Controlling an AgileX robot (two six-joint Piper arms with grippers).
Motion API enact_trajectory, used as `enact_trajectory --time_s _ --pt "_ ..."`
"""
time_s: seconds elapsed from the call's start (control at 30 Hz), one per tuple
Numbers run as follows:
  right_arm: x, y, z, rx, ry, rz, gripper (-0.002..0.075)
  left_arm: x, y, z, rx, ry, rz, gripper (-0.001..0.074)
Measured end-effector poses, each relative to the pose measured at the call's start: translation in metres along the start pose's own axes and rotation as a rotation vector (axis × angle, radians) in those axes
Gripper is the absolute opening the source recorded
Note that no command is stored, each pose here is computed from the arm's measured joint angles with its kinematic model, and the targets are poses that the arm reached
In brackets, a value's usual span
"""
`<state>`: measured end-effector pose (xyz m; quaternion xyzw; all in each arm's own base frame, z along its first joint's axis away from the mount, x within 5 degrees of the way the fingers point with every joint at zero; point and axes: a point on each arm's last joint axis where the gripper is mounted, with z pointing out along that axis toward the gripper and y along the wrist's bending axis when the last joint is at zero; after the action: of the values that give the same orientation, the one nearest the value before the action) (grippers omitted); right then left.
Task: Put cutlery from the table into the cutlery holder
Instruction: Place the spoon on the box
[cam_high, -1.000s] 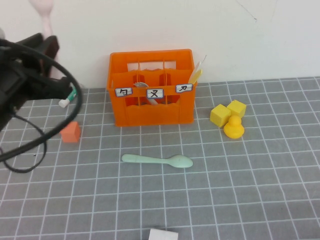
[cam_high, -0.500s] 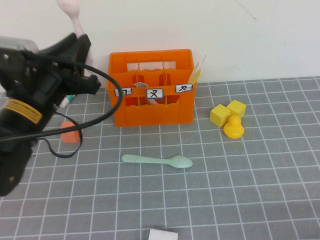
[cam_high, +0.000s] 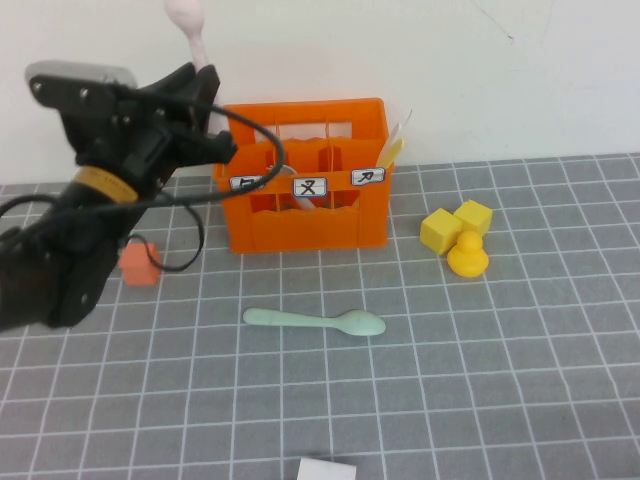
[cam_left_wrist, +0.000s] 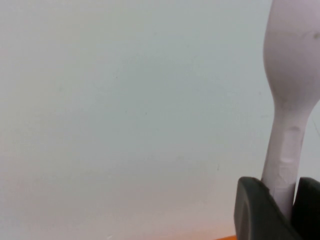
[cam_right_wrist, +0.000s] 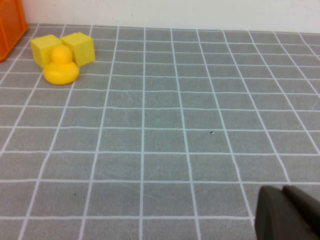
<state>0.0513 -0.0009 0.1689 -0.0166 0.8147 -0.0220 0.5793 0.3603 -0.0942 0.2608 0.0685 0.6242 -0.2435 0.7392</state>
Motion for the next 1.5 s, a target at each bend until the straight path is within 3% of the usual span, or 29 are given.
enact_trajectory --time_s 0.37,0.67,0.87,1.1,1.2,1.3,1.37,1.5 --pt "0.000 0.000 0.000 0.000 0.000 0.000 -0.0003 0.032 0.011 0.047 0.070 0.084 0.057 0.0121" --pt "0.000 0.000 0.000 0.000 0.000 0.000 -0.0003 0.076 0.024 0.049 0.041 0.207 0.041 0.0121" --pt "0.000 0.000 0.000 0.000 0.000 0.000 -0.0003 0.083 0.034 0.047 0.014 0.234 0.031 0.0127" --pt "0.000 0.000 0.000 0.000 0.000 0.000 -0.0003 0.075 0.048 0.043 0.023 0.250 -0.028 0.0294" --pt "0.000 0.000 0.000 0.000 0.000 0.000 -0.0003 0.065 0.046 0.041 0.074 0.262 -0.016 0.0350" --pt "0.000 0.000 0.000 0.000 0.000 0.000 -0.0003 0.052 0.038 0.037 0.171 0.304 -0.006 0.0348" --pt "0.000 0.000 0.000 0.000 0.000 0.000 -0.0003 0.040 0.031 0.033 0.247 0.340 0.015 0.0315" --pt "0.000 0.000 0.000 0.000 0.000 0.000 -0.0003 0.014 0.006 0.017 0.467 0.441 0.249 0.0179"
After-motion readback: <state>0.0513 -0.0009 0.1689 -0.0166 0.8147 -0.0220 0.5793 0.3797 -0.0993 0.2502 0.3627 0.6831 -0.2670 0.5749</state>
